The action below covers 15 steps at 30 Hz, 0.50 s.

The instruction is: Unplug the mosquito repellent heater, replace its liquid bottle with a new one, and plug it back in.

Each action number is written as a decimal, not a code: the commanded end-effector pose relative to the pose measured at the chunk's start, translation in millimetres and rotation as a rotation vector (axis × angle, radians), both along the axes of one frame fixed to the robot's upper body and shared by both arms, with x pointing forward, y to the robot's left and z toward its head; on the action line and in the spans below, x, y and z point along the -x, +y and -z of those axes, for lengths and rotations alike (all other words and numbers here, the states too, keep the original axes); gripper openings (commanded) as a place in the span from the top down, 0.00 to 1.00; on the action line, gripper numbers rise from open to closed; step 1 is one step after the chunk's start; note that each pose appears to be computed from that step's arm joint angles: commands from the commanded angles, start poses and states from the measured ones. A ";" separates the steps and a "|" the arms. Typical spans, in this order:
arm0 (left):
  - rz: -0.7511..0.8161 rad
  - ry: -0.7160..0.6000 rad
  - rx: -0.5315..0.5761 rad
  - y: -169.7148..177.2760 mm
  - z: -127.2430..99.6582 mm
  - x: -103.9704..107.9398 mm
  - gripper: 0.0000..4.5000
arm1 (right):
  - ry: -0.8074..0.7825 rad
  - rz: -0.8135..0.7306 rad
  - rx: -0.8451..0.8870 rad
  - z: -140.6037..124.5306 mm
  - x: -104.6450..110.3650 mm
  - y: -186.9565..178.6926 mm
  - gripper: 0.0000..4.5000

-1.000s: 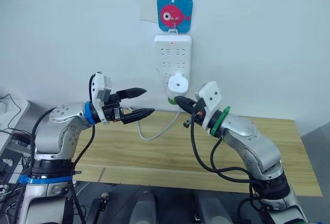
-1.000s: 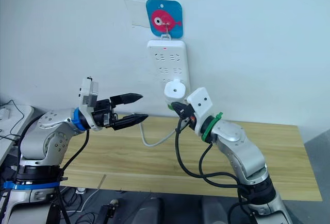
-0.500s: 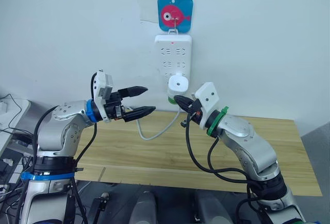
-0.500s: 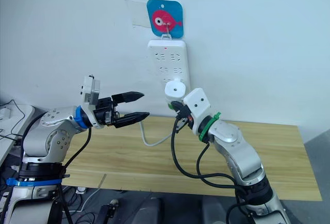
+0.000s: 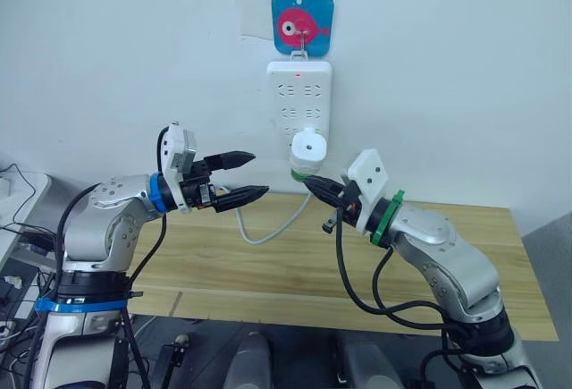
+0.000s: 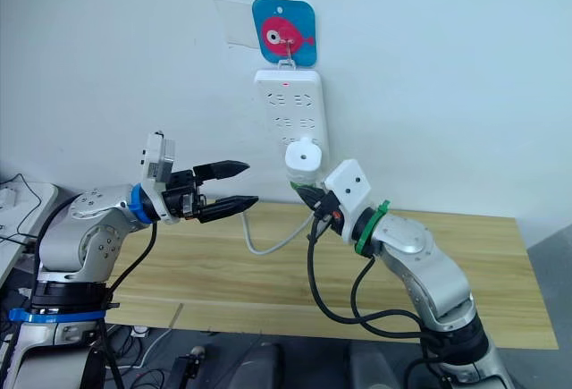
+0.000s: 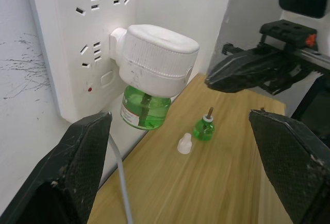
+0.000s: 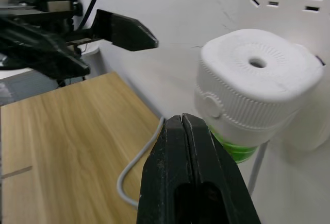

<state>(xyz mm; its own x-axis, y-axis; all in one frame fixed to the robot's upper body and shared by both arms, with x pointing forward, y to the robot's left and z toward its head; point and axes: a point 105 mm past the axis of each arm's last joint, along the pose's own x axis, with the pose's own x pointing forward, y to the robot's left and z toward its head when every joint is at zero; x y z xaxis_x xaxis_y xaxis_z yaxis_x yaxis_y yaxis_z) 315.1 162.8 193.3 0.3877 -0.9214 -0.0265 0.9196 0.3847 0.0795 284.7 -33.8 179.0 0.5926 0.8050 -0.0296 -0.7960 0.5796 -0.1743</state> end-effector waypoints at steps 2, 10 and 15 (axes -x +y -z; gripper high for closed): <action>-0.116 -0.061 -0.061 19.0 -10.8 -8.4 0.00 | -0.031 -0.061 0.002 -11.2 20.2 -22.0 0.92; -0.237 -0.065 -0.164 44.5 -8.5 -15.2 0.00 | -0.070 0.019 0.092 -20.6 22.5 -76.8 0.32; -0.266 -0.074 -0.178 50.9 -9.4 -17.2 0.00 | -0.088 0.072 0.100 -26.9 20.3 -88.7 0.00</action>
